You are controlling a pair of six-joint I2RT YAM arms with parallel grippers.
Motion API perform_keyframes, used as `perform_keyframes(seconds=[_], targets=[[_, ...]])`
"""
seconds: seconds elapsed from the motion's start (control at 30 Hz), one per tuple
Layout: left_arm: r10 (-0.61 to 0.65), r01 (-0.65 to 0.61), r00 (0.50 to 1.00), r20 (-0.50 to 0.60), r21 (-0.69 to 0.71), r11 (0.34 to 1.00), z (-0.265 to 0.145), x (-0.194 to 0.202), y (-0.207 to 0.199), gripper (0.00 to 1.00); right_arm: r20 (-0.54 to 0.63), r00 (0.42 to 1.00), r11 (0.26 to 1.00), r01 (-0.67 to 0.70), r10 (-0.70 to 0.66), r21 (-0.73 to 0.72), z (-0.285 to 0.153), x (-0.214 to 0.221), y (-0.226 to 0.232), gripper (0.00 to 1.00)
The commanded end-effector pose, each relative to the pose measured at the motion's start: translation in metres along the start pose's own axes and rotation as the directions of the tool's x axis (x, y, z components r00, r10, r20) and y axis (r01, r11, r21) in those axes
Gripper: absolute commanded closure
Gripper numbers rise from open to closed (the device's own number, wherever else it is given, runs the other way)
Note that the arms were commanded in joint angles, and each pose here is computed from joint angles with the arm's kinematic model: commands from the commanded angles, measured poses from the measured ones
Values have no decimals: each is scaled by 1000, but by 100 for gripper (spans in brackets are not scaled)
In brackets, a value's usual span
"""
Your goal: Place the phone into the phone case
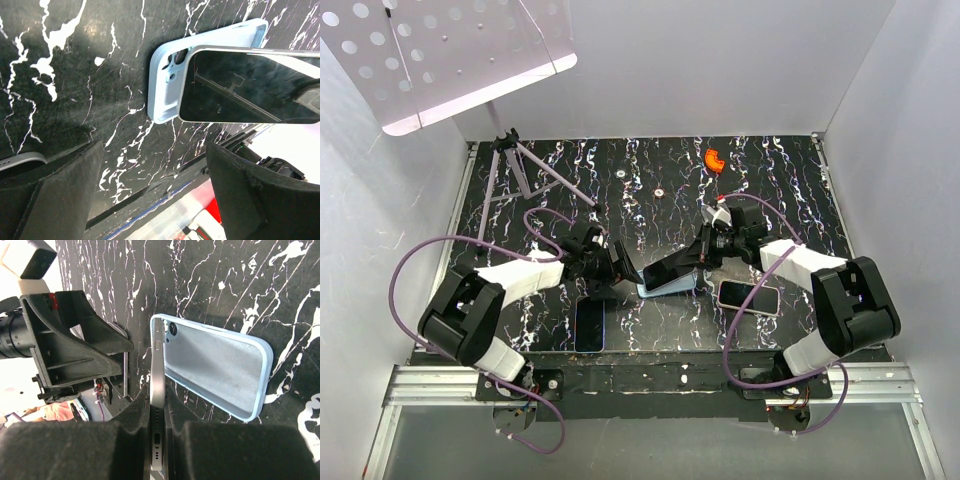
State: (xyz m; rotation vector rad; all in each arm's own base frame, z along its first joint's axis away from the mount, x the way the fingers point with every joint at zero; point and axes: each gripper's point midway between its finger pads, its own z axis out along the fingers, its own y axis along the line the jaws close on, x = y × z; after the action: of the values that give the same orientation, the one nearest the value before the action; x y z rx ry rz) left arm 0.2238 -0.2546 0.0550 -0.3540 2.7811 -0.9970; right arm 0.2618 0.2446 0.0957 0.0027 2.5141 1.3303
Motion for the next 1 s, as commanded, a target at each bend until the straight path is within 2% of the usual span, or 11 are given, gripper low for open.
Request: perform_keyframes(seconds=[0.0, 0.3, 0.6, 0.97], targets=[[11, -13, 999, 51, 38, 999, 1, -20, -18, 18, 57, 993, 990, 107, -103, -88, 5, -24, 26, 99], [-17, 14, 999, 52, 54, 998, 23, -29, -19, 23, 54, 994, 994, 97, -95, -42, 19, -12, 4, 99], [11, -16, 997, 80, 51, 999, 32, -42, -22, 25, -28, 999, 1000, -21, 21, -9, 39, 12, -15, 99], [36, -37, 997, 62, 16, 999, 40, -34, -21, 26, -38, 999, 999, -32, 33, 12, 60, 28, -21, 99]])
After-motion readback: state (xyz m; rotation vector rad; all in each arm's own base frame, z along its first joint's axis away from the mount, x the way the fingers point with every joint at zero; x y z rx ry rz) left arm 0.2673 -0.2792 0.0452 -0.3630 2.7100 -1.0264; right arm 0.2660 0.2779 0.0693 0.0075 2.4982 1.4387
